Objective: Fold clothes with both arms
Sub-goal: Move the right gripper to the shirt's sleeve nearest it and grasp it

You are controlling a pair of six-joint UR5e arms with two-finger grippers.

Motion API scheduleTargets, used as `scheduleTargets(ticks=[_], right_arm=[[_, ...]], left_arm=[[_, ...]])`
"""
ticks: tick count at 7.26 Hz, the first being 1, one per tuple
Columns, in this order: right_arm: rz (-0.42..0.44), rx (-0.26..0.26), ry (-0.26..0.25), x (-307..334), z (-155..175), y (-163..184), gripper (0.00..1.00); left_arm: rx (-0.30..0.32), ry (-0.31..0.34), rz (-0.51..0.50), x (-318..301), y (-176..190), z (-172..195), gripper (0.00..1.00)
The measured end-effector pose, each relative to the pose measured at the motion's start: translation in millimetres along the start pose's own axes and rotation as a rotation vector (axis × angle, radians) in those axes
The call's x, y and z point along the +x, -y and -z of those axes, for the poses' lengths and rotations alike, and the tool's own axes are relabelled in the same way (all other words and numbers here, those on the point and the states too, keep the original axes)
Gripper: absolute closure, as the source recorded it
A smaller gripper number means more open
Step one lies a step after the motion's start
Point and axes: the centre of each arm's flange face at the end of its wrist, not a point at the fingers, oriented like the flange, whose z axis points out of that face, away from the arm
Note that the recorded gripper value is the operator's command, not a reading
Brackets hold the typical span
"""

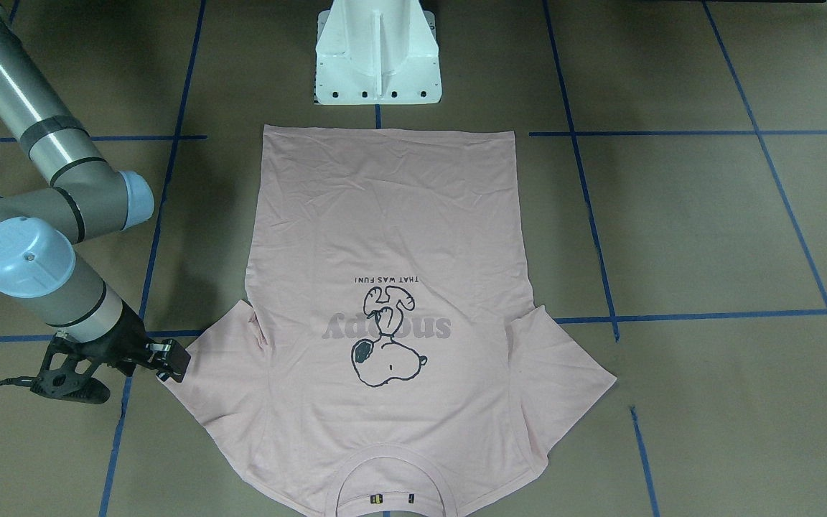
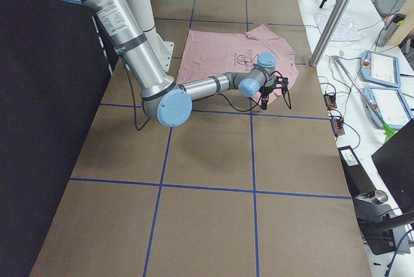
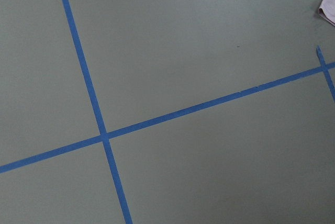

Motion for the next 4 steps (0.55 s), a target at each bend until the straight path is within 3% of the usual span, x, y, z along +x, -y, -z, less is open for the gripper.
scheduleTargets(ticks=[1,3,4], right_arm=[[-0.004,0.007,-0.006,-1.0,-5.8,-3.5,0.46],[-0.008,0.007,-0.017,0.4,-12.5,-6.5,1.0],[-0.01,0.007,-0.02,1.8,-14.3,-6.6,1.0]], left_arm=[[0.001,0.0,-0.001,0.3,0.0,0.2,0.0],[0.001,0.0,-0.002,0.5,0.1,0.4,0.0],[0.001,0.0,-0.002,0.5,0.1,0.4,0.0]])
